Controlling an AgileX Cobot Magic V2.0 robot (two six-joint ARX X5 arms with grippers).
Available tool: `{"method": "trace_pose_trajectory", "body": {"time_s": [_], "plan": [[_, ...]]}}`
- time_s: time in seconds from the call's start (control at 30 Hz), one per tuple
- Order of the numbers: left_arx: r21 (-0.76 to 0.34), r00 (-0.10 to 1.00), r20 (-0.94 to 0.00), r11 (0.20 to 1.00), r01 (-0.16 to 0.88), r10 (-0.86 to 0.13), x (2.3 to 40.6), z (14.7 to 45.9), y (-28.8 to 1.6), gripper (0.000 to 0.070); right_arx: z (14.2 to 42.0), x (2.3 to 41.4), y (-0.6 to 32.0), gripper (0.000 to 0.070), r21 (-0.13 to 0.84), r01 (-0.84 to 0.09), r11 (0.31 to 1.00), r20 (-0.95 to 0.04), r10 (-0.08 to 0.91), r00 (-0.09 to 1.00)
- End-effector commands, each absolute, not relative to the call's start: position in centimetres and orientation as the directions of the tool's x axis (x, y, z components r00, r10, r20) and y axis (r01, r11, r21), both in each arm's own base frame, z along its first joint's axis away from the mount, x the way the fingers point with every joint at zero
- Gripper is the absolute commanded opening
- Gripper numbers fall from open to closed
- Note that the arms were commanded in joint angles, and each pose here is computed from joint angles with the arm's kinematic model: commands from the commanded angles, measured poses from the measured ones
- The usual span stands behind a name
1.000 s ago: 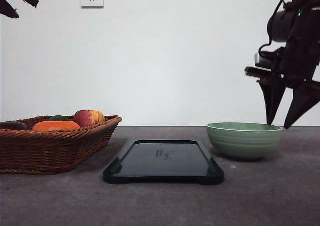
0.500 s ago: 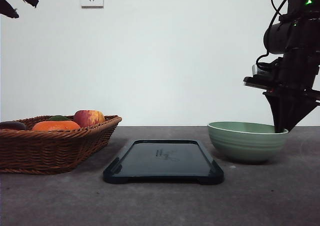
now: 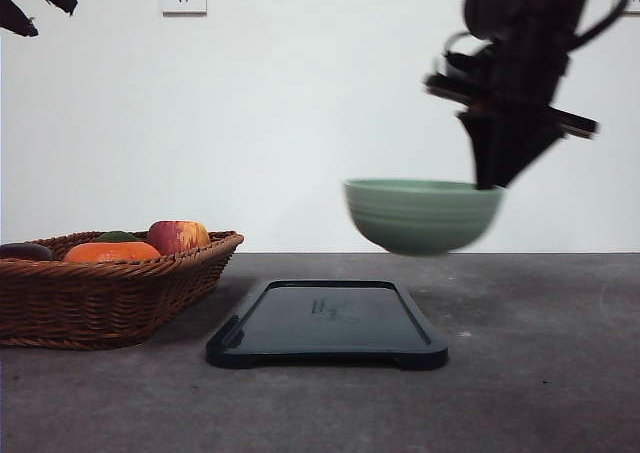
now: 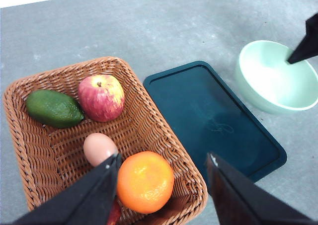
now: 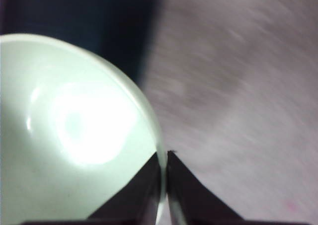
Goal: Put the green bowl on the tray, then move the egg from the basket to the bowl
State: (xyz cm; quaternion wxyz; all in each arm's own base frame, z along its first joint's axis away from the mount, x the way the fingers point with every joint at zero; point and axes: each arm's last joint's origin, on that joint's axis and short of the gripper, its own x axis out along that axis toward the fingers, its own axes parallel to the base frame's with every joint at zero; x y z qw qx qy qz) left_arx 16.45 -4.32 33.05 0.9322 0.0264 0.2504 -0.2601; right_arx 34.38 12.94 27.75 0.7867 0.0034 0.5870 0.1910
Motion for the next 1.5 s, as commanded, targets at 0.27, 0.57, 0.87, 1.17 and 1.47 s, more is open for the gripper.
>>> {"method": "trace_pose_trajectory", "body": {"time_s": [0.27,0.57,0.87,1.17,1.47], "plan": [[-0.079,0.745,-0.457,0.856,0.51,-0.486,16.5,33.8,-4.5,0.0351,26.3,35.8,17.3,0.0,0.237,-0.358,0.903,-0.923,0.324,0.205],[-0.079,0.745,-0.457,0.856,0.51,-0.486,16.5,33.8,-4.5,0.0351,23.7,38.0,19.5,0.0,0.239,-0.362,0.901,-0.932,0.318,0.174],[-0.078,0.746,-0.456,0.857,0.51,-0.486,16.6,33.8,-4.5,0.0351,22.0,39.1,20.0,0.0,0.234,-0.356,0.905,-0.94,0.304,0.155],[-0.08,0.745,-0.457,0.857,0.51,-0.486,16.5,33.8,-4.5,0.0351,21.8,39.3,20.3,0.0006,0.24,-0.365,0.899,-0.936,0.315,0.16],[-0.08,0.745,-0.457,0.857,0.51,-0.486,16.5,33.8,-4.5,0.0351,24.7,39.4,20.3,0.0211,0.238,-0.366,0.9,-0.934,0.315,0.167]]}}
